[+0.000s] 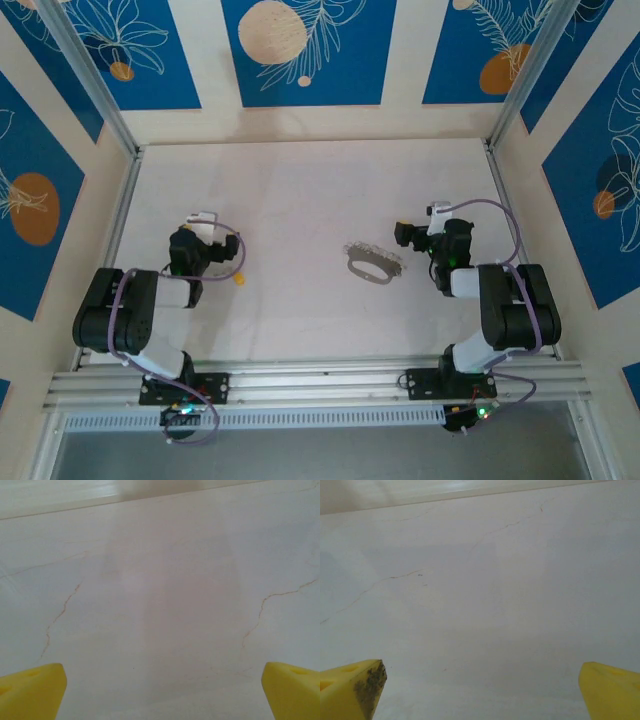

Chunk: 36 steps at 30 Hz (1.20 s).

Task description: Put the keys on the keyring

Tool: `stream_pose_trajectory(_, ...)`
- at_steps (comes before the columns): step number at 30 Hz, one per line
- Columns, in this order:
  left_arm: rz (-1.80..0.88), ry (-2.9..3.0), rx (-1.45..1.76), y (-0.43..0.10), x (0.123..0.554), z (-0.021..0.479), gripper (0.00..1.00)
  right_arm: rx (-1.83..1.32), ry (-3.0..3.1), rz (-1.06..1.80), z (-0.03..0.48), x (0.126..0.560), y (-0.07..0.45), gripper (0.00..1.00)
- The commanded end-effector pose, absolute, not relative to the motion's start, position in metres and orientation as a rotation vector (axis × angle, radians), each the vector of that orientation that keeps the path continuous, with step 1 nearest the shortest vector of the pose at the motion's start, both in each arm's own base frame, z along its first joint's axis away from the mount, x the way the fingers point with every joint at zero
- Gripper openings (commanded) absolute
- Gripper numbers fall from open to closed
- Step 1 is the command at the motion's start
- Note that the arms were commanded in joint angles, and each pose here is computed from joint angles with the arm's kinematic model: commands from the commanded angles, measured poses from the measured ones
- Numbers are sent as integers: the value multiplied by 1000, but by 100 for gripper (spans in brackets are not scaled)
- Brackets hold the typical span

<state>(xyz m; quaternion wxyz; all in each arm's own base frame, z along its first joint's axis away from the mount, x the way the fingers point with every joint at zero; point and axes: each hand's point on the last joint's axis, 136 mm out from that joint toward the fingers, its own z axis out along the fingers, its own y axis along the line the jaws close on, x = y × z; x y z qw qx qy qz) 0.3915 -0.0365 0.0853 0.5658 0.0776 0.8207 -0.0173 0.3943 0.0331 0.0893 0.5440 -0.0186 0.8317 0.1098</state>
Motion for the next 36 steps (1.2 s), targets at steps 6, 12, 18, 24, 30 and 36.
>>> stream_pose_trajectory(6,-29,1918,146,-28,397,91,100,-57,1958,237,94,396,32,99)
stream_pose_trajectory(12,-32,1923,145,-28,398,90,100,-56,1957,237,94,396,32,99)
stream_pose_trajectory(18,-33,1931,144,-28,399,89,100,-53,1961,242,93,397,31,99)
stream_pose_trajectory(24,-33,1926,144,-28,398,90,100,-55,1962,244,93,396,32,99)
stream_pose_trajectory(30,-33,1973,153,-29,403,105,100,-24,1974,198,117,395,28,99)
stream_pose_trajectory(36,-39,2008,115,-27,406,136,100,148,2067,362,152,375,33,99)
